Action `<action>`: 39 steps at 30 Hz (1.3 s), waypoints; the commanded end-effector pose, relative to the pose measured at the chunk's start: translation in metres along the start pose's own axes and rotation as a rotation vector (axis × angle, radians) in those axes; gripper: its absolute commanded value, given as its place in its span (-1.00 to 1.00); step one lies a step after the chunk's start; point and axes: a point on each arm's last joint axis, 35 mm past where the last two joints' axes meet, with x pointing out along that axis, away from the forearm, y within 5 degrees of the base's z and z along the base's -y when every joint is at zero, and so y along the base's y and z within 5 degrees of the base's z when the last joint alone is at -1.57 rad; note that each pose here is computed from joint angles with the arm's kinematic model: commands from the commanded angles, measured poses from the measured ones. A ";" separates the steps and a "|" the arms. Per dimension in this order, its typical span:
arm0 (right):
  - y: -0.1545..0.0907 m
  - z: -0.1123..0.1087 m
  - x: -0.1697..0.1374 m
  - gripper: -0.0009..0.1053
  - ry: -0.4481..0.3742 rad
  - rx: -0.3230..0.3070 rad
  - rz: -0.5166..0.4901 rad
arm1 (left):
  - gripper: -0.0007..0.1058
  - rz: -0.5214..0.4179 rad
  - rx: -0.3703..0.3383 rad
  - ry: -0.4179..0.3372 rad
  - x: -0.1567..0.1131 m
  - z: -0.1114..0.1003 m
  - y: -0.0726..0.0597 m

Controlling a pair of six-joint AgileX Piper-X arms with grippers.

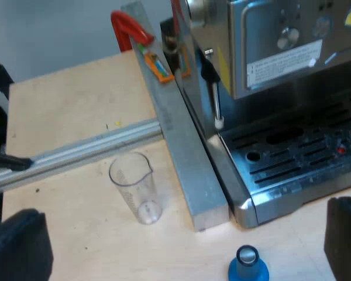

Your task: Grind coffee beans and then tamp

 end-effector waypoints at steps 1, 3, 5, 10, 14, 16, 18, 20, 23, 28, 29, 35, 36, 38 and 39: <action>0.003 -0.012 -0.008 0.44 -0.034 -0.010 -0.019 | 0.81 0.006 -0.016 -0.076 -0.019 -0.006 0.002; 0.006 -0.023 -0.014 0.44 -0.066 -0.011 -0.029 | 0.81 -0.003 -0.019 -0.139 -0.036 -0.015 0.003; 0.009 -0.030 -0.018 0.44 -0.095 -0.011 -0.030 | 0.81 -0.012 -0.021 -0.188 -0.049 -0.022 0.004; 0.016 -0.049 -0.036 0.44 -0.211 -0.018 -0.023 | 0.81 -0.023 -0.026 -0.299 -0.077 -0.042 0.007; 0.019 -0.054 -0.045 0.44 -0.268 -0.022 0.006 | 0.81 -0.024 -0.025 -0.316 -0.088 -0.056 0.009; 0.021 -0.055 -0.047 0.44 -0.296 0.001 0.053 | 0.81 -0.022 -0.024 -0.301 -0.088 -0.057 0.009; 0.021 -0.056 -0.048 0.44 -0.293 0.015 0.058 | 0.81 -0.018 -0.022 -0.256 -0.086 -0.062 0.010; 0.022 -0.056 -0.050 0.44 -0.289 0.030 0.077 | 0.81 -0.014 -0.020 -0.215 -0.086 -0.067 0.010; 0.024 -0.056 -0.044 0.44 -0.307 -0.001 0.150 | 0.81 -0.005 -0.019 -0.127 -0.088 -0.077 0.011; 0.026 -0.060 -0.033 0.44 -0.284 0.000 0.174 | 0.81 -0.008 -0.030 -0.142 -0.086 -0.075 0.011; 0.026 -0.061 -0.030 0.44 -0.278 0.001 0.176 | 0.81 -0.010 -0.030 -0.161 -0.086 -0.073 0.011; 0.027 -0.064 -0.009 0.44 -0.272 0.013 0.178 | 0.81 -0.025 -0.059 -0.255 -0.076 -0.061 0.009; 0.027 -0.065 -0.007 0.44 -0.271 0.018 0.180 | 0.81 -0.028 -0.061 -0.256 -0.075 -0.061 0.009; 0.027 -0.065 -0.006 0.44 -0.274 0.029 0.180 | 0.81 -0.032 -0.065 -0.257 -0.074 -0.061 0.009; 0.027 -0.065 -0.004 0.44 -0.271 0.039 0.182 | 0.81 -0.038 -0.073 -0.263 -0.072 -0.060 0.008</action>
